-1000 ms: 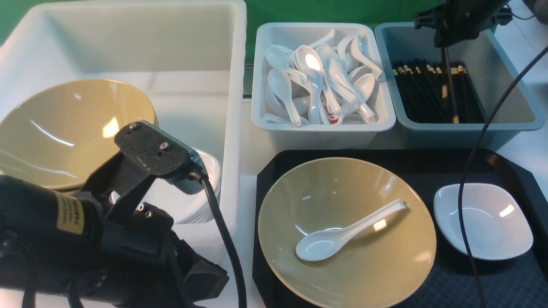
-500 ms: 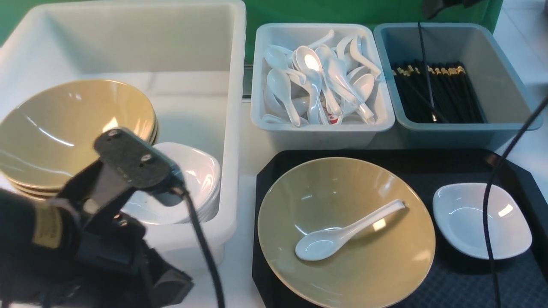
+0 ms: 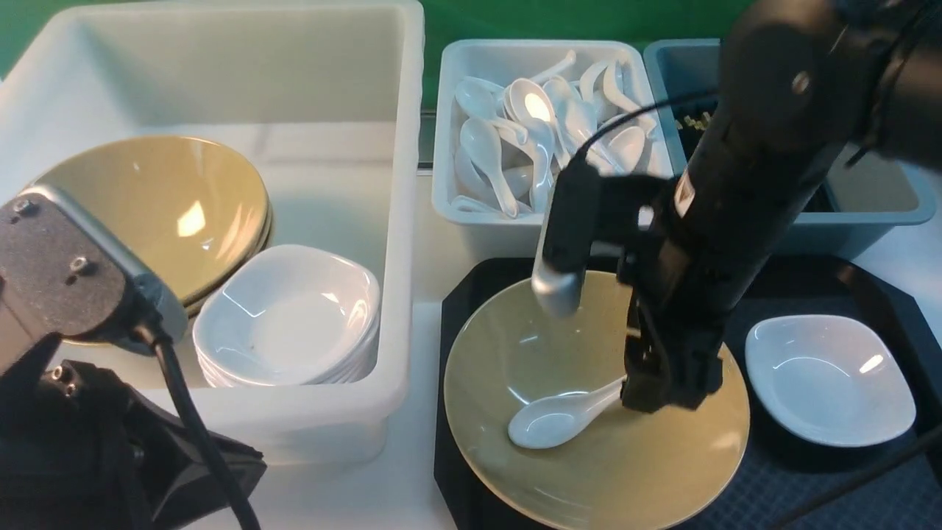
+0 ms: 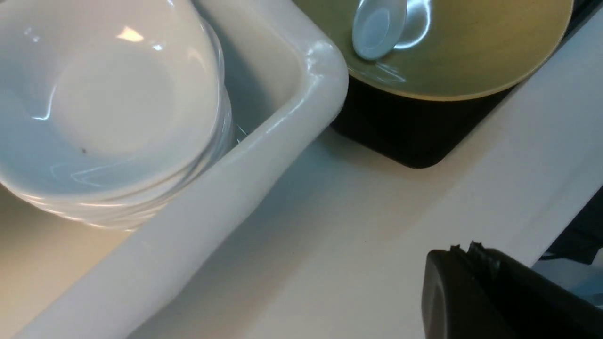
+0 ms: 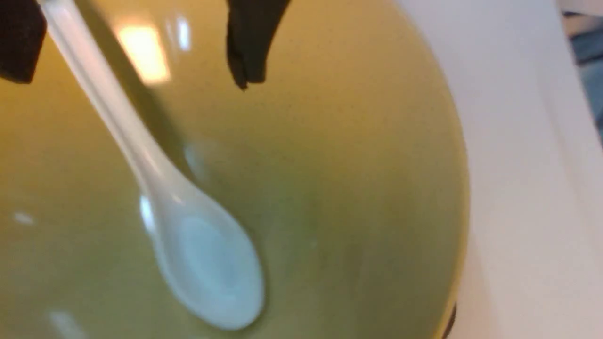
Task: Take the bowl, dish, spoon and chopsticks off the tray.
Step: Use the right arm to grab the soup spoon in the middle
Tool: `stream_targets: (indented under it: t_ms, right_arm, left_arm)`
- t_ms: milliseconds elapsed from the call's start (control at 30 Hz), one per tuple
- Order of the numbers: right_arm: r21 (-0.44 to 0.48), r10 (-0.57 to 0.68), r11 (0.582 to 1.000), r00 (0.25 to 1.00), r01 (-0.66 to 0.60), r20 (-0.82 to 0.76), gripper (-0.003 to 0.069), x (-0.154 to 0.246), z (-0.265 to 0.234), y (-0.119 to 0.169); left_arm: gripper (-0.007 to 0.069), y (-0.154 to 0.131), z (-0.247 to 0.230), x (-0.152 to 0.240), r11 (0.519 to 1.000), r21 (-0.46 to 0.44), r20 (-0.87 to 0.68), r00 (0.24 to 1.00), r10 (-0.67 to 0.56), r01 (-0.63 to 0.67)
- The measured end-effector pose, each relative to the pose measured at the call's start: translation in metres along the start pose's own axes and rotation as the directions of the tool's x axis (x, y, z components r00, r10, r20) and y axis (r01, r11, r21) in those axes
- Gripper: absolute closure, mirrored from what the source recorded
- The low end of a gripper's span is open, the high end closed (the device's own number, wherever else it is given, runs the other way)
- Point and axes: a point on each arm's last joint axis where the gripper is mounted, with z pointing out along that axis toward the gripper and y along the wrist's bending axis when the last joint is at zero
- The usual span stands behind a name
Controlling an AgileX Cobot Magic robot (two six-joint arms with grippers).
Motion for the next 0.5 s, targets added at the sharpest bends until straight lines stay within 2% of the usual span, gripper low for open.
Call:
stream_targets:
  t_ms: [200,333,467,500]
  right_arm:
    - [0.102,-0.109,0.988,0.993,0.112,-0.033,0.0093,-0.01,0.044,-0.021]
    - [0.084,-0.138,0.986,0.986,0.146,-0.099,0.0107,-0.01,0.069,-0.027]
    - [0.023,-0.146,0.988,0.977,0.152,-0.158,0.0174,-0.007,0.085,-0.026]
    - [0.007,-0.154,0.987,0.973,0.158,-0.17,0.024,-0.006,0.088,-0.026]
  left_arm:
    - [0.0636,0.0,0.011,-0.009,1.0,0.018,-0.008,1.0,-0.016,0.017]
    - [0.0636,0.001,0.013,-0.026,1.0,0.018,-0.013,1.0,0.015,-0.015]
    - [0.0636,0.0,0.004,-0.053,0.998,0.014,0.029,0.998,0.053,-0.054]
    - [0.0636,-0.001,-0.002,-0.067,0.997,0.01,0.063,0.995,0.077,-0.078]
